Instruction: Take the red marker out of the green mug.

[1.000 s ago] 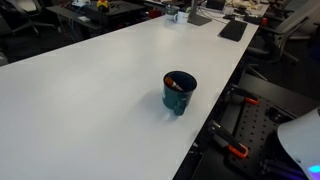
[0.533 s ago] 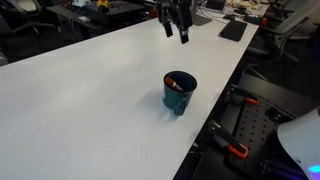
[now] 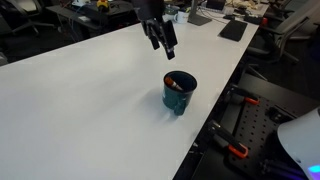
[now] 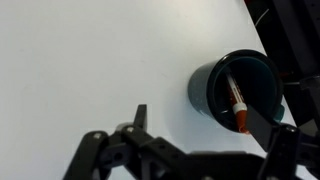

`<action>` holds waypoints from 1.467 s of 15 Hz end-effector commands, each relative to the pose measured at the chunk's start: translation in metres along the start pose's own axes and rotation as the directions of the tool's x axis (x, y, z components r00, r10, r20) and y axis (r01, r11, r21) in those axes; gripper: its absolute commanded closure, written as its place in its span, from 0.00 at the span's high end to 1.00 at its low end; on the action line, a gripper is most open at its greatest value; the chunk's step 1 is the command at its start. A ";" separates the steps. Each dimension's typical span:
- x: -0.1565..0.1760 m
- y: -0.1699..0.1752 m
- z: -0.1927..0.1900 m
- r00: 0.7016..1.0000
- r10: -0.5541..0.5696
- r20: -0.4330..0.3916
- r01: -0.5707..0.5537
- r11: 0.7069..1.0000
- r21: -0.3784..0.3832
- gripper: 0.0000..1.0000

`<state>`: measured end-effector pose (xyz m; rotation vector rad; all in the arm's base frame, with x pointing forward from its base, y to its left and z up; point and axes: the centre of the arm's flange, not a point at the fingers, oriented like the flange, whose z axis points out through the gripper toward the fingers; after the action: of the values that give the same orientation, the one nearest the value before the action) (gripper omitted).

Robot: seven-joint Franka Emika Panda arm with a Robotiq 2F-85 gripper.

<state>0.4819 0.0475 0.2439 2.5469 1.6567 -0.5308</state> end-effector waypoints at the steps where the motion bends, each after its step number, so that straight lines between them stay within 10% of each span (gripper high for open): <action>1: 0.013 -0.012 -0.005 1.000 0.022 0.015 -0.021 0.998 -0.056 1.00; 12: 0.014 -0.034 -0.007 0.980 0.075 -0.187 -0.095 0.991 -0.100 1.00; 22: 0.017 -0.029 -0.003 0.985 0.075 -0.154 -0.087 0.994 -0.071 1.00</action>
<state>0.4588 0.0763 0.2452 2.6519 1.5794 -0.2687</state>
